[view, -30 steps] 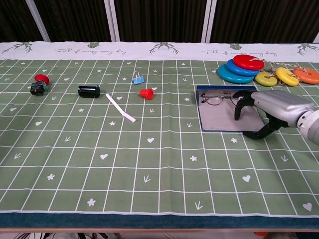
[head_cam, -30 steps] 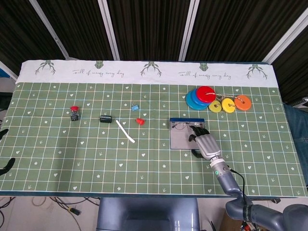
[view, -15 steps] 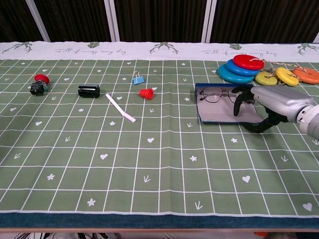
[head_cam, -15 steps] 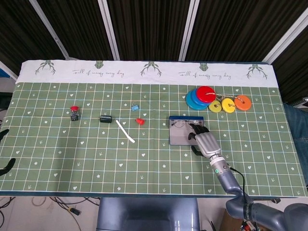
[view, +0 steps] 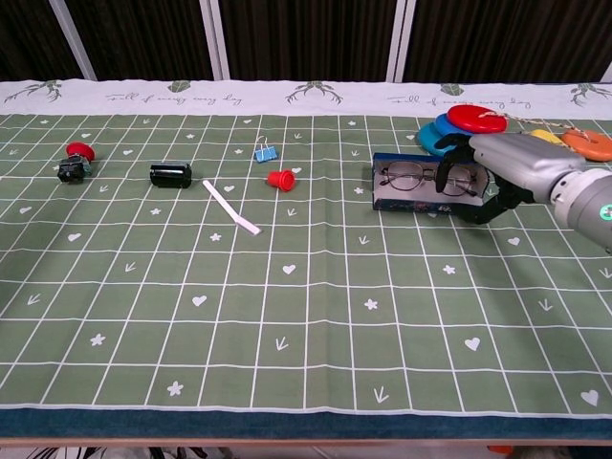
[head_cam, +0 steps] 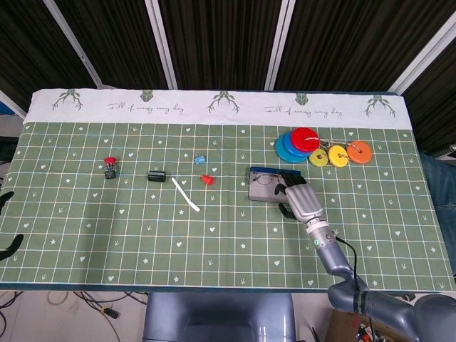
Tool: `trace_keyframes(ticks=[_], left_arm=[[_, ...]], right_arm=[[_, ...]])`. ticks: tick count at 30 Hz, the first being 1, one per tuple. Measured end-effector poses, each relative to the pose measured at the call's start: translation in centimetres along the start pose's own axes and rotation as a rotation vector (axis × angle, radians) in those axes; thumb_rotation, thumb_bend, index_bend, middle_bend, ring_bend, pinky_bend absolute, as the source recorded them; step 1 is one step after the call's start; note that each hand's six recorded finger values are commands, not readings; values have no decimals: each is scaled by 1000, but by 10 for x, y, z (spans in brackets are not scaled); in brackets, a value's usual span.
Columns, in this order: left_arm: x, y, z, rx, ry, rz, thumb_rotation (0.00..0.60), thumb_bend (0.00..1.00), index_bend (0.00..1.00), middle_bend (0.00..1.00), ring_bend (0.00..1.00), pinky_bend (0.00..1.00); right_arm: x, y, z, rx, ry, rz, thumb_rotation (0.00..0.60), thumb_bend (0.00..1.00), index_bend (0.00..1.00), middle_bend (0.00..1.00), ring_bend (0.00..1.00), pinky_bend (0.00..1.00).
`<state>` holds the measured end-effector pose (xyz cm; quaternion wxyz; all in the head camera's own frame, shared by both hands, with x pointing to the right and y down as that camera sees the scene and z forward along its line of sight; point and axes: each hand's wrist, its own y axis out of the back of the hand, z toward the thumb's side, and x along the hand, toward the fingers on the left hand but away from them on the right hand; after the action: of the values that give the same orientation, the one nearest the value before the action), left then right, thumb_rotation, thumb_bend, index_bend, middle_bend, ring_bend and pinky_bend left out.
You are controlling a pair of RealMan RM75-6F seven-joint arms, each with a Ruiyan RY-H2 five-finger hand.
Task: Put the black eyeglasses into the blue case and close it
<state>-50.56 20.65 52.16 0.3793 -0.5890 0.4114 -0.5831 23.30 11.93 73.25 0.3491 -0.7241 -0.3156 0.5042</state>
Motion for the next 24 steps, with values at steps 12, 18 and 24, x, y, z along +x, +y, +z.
trace_keyframes(ticks=[12, 18, 24], left_arm=[[0, 1, 0, 1, -1, 1, 600, 273, 107, 0, 0, 0], [0, 1, 0, 2, -1, 1, 600, 273, 108, 0, 0, 0], [0, 1, 0, 2, -1, 1, 600, 273, 109, 0, 0, 0]], right_arm=[[-17, 2, 2, 10, -8, 3, 600, 485, 452, 104, 129, 184], [-15, -2, 6, 6, -3, 17, 600, 484, 488, 104, 129, 184], [-19, 1, 8, -30, -12, 18, 600, 486, 538, 108, 129, 184]])
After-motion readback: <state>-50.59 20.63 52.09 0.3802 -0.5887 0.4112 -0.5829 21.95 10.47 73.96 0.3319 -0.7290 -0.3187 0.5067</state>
